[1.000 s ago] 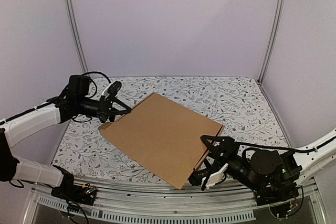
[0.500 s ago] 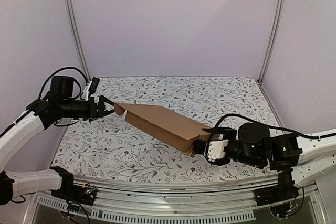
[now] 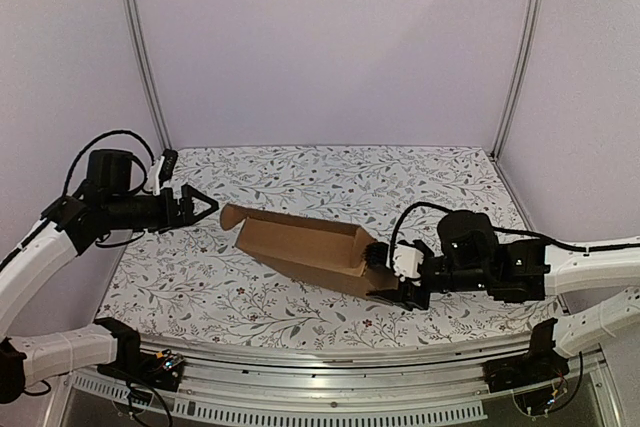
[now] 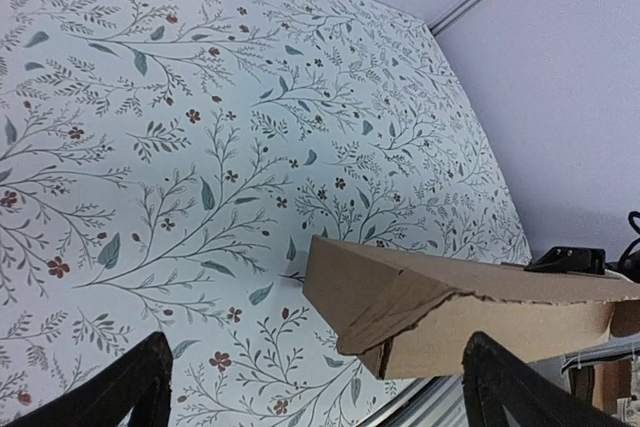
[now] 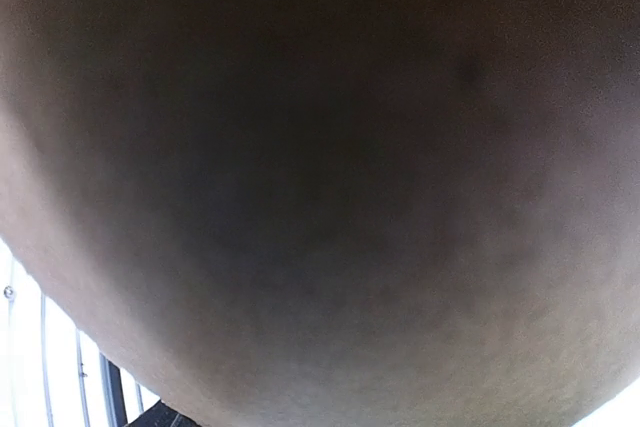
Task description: Fold the paper box
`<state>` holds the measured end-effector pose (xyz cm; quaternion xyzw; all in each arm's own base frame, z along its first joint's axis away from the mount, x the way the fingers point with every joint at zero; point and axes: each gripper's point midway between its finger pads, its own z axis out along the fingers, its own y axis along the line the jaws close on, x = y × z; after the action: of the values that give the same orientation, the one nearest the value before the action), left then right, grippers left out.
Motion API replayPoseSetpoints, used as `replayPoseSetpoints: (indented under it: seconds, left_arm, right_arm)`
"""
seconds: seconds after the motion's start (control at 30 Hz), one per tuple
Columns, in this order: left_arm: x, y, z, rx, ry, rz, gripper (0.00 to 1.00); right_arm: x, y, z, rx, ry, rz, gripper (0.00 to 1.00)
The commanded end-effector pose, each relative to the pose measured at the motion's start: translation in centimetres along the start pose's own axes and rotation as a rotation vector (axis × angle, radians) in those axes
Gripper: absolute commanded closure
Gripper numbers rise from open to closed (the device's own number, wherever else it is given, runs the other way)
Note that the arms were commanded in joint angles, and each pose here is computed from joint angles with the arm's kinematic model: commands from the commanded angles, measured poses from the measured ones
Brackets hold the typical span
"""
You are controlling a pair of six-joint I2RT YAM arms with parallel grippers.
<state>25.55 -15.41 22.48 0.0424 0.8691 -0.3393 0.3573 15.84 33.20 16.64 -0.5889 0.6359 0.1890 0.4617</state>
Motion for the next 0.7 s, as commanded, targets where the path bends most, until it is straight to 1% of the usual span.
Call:
replayPoseSetpoints:
  seconds: [0.0,0.07,0.2,0.3,0.43,0.53,0.67]
  left_arm:
    - [0.4,-0.9,-0.1,0.069,0.009,0.013,0.0]
    - [0.6,-1.9,0.0,0.132,0.021,0.007,0.0]
    - [1.0,-2.9,0.5,0.203,0.036,-0.005,0.01]
    - [1.0,-3.1,0.7,0.22,0.027,0.011,0.01]
    - [0.8,-3.4,1.0,0.228,0.018,0.019,0.06]
    - [0.7,-3.8,1.4,0.247,0.021,0.015,0.13]
    - [1.0,-4.8,2.2,0.274,0.043,0.036,0.27]
  right_arm:
    - [-2.1,0.0,0.1,-0.089,-0.122,0.116,0.55]
    - [-2.1,-0.1,0.3,-0.104,-0.134,0.14,0.55]
    - [-1.6,-0.1,1.0,-0.125,-0.134,0.169,0.58]
    - [-1.3,0.2,1.5,-0.144,-0.132,0.178,0.6]
    - [-1.2,0.4,1.9,-0.156,-0.133,0.189,0.62]
    - [-1.2,0.4,2.0,-0.154,-0.134,0.189,0.63]
    - [-1.1,0.3,2.2,-0.148,-0.141,0.198,0.64]
